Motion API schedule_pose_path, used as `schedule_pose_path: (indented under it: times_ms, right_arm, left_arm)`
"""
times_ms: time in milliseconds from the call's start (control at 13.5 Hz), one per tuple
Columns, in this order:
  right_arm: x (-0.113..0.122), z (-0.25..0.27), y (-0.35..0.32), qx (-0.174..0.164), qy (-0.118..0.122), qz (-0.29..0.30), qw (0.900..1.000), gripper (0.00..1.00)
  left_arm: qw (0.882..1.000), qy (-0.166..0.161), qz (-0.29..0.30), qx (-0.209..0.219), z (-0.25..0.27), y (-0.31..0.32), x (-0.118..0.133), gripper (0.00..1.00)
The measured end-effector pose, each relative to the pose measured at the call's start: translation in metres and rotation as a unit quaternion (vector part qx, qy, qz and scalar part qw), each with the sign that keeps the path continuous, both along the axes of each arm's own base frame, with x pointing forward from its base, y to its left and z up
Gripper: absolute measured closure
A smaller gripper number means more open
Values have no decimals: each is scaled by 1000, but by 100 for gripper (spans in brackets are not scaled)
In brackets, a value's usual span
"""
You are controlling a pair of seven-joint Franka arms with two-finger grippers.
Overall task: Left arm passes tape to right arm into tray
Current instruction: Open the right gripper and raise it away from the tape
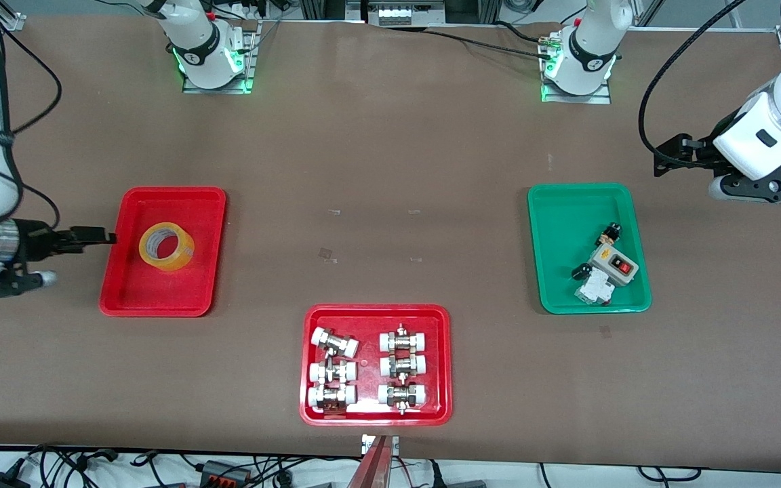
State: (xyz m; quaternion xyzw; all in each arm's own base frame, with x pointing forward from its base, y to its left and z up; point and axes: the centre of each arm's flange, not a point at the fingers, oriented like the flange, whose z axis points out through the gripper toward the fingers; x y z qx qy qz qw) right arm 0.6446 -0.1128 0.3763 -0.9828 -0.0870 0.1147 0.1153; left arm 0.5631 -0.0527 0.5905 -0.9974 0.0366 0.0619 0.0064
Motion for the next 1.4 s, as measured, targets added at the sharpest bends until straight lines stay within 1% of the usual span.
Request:
schedule_pose_path:
  times_ms: [74,148,296,370,443,665,739,813,1035,1109,1257,1404]
  right_arm:
    - [3,18,7,-14,-5,-10,1000,0]
    - [8,34,19,-27,-8,-32,999,0]
    - [15,54,49,-47,-3,-82,996,0]
    - [17,61,63,-54,-1,-95,994,0]
    - [19,73,74,-59,-5,-102,993,0]
    - [25,131,85,-70,-38,-101,992,0]
    - [24,149,85,-72,-46,-102,991,0]
    - [23,159,84,-79,-48,-106,990,0]
    - [22,162,79,-104,-46,-120,986,0]
    - [22,166,78,-116,-51,-120,985,0]
    - [19,184,79,-132,-69,-119,982,0]
    - [15,200,77,-135,-87,-122,979,0]
  left_arm:
    - [1000,0,0,0,0,0,0,0]
    - [1000,0,0,0,0,0,0,0]
    - [1000,0,0,0,0,-1,0,0]
    - [1000,-1,-1,0,0,-1,0,0]
    - [1000,-1,-1,-1,0,-1,0,0]
    - [1000,-1,0,-2,0,-2,0,0]
    - [1000,-1,-1,-2,0,-2,0,0]
    - [1000,-1,-1,-2,0,-3,0,0]
    - [1000,-2,-3,-3,0,-4,0,0]
    - [1000,-2,-3,-3,0,-4,0,0]
    - [1000,-3,-3,-3,0,-4,0,0]
    - [1000,-3,-3,-3,0,-5,0,0]
